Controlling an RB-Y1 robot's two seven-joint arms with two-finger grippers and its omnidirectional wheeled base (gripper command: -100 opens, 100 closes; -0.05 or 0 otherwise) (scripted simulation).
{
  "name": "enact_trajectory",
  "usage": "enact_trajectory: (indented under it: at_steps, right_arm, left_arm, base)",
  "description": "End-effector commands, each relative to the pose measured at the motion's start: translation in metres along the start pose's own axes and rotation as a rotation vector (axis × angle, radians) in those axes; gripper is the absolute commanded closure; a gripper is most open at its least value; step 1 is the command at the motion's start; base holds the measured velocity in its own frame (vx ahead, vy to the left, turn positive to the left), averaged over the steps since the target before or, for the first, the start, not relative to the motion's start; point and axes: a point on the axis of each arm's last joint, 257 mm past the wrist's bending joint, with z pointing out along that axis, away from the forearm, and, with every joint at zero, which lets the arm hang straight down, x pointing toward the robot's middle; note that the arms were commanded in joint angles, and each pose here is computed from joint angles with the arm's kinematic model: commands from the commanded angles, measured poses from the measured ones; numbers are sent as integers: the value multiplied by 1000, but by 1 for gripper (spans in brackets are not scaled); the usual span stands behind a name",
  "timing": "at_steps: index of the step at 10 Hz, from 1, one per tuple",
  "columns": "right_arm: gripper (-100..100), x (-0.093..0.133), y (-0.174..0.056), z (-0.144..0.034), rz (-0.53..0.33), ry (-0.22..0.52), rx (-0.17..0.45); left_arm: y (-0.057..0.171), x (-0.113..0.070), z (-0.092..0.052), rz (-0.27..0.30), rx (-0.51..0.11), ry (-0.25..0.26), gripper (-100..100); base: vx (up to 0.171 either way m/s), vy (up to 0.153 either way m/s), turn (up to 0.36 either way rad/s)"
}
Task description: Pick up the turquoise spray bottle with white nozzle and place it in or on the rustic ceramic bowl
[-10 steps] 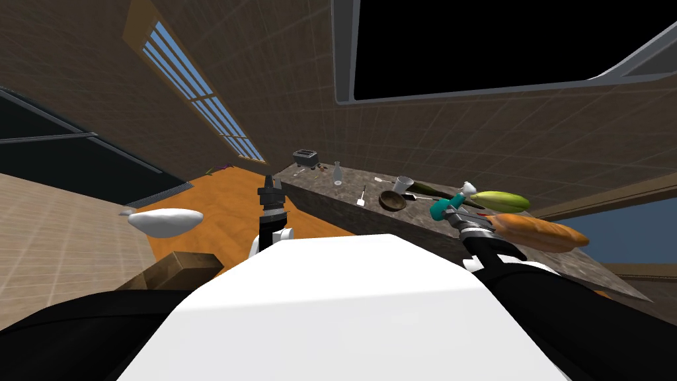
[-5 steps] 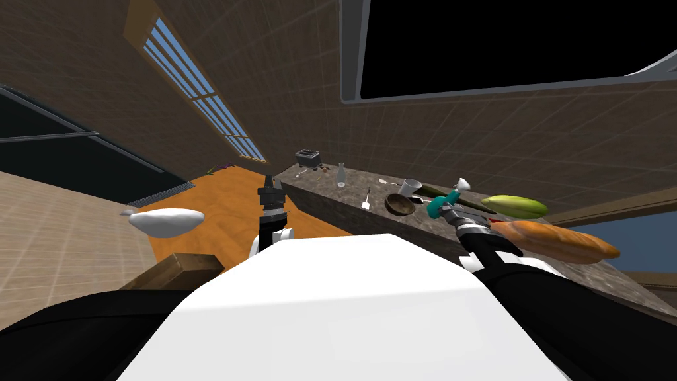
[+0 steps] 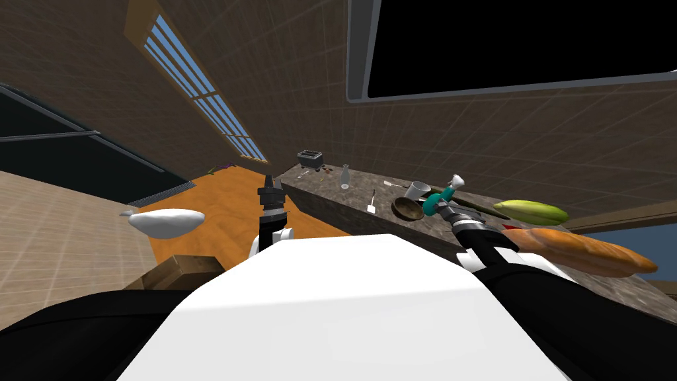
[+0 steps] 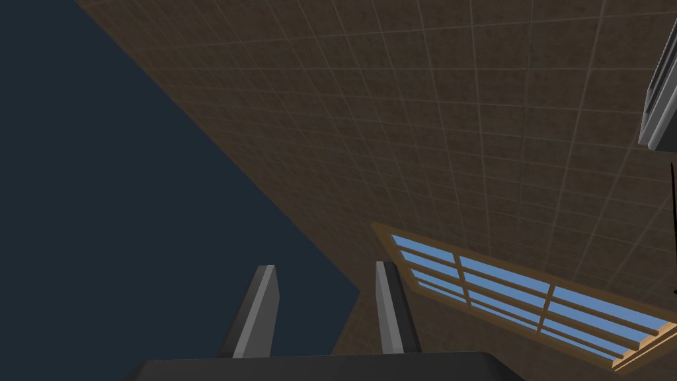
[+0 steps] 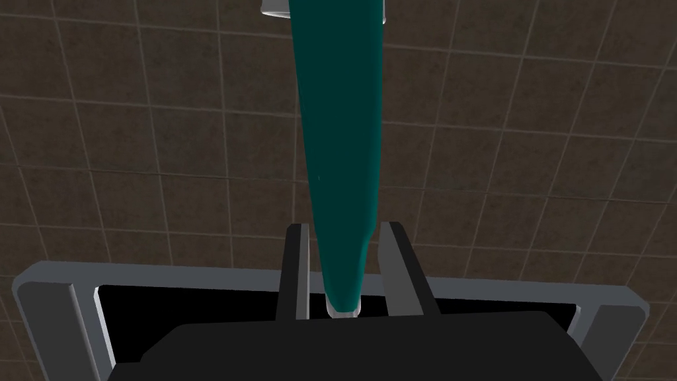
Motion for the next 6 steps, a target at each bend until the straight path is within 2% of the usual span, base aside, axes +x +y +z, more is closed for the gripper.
enact_trajectory:
  at_steps: [1,3,4,5,6]
  right_arm:
    - [100,-2,8,-4,18,6,-10]
    - [100,-5,19,-6,40,12,-25]
    - [100,-4,16,-6,33,10,-21]
    - [-100,-4,17,-6,35,10,-23]
    - [-100,-4,17,-6,35,10,-23]
  left_arm:
    - [0,0,0,0,0,0,0]
    - [0,0,0,0,0,0,0]
    - [0,0,0,0,0,0,0]
    - [0,0,0,0,0,0,0]
    - [0,0,0,0,0,0,0]
  base:
    - [79,79,20]
    - [64,73,6]
    - [29,28,7]
    - [6,7,1]
    - [0,0,0]
